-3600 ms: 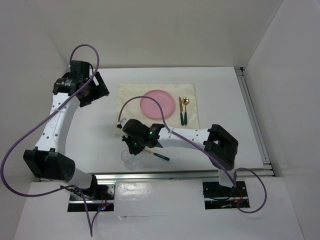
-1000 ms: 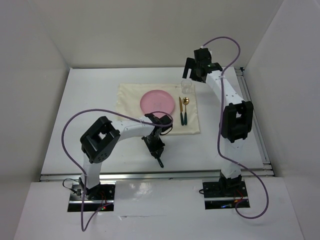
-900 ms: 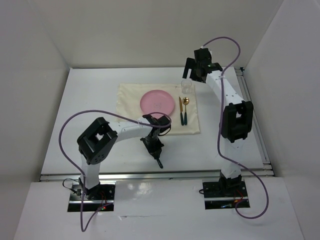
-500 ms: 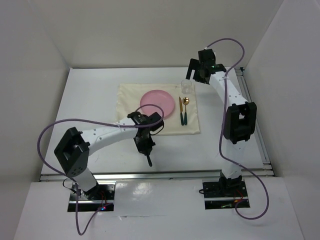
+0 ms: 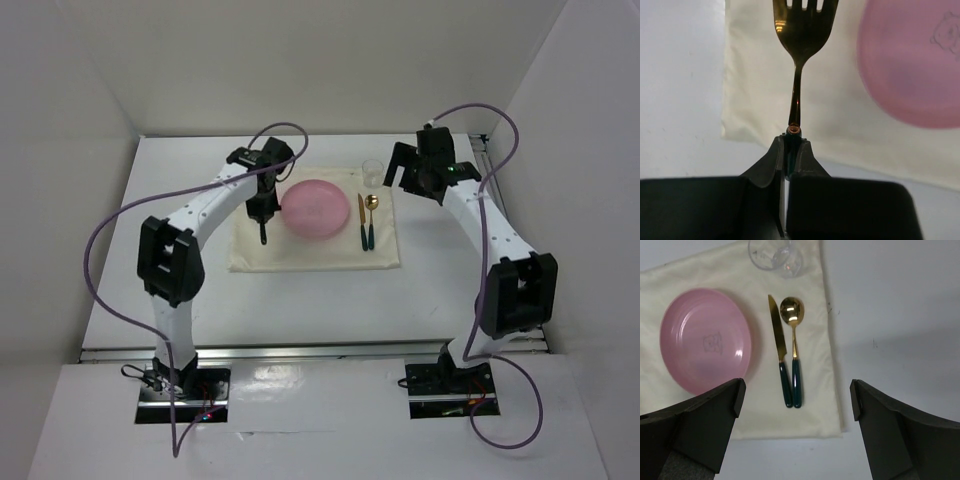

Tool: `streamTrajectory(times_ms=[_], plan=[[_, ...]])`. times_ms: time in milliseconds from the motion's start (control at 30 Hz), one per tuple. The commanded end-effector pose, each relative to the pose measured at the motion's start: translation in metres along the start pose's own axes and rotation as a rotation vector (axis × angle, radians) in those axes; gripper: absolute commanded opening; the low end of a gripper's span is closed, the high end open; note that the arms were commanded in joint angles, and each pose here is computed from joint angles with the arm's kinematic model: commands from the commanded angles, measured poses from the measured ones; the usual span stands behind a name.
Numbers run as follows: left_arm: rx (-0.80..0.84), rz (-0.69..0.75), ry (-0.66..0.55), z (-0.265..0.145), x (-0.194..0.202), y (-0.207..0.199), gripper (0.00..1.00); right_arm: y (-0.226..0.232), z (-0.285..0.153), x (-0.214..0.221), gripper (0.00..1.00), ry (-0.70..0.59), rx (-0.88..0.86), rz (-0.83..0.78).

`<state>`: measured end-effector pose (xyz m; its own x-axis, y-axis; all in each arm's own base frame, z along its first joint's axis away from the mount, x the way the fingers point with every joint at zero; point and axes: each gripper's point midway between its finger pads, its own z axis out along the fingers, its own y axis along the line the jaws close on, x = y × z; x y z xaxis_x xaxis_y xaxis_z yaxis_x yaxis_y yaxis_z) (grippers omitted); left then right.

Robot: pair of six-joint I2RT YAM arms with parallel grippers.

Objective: Set the dinner table for one person

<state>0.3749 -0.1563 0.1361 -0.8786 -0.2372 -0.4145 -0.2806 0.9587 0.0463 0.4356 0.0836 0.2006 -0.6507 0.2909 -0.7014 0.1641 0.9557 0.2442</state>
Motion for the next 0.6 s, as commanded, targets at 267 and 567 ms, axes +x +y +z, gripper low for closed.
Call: streamTrajectory(times_ms=[267,567], plan=[[-0.054,0.199,0.097,0.089,-0.022,-0.004,0.00,-0.016,-0.035,0.026,0.99,-0.007,-0.001,0.042],[-0.089,0.164,0.179,0.120,-0.016,0.009,0.39,-0.030,-0.052,0.035,0.99,-0.008,0.046,0.040]])
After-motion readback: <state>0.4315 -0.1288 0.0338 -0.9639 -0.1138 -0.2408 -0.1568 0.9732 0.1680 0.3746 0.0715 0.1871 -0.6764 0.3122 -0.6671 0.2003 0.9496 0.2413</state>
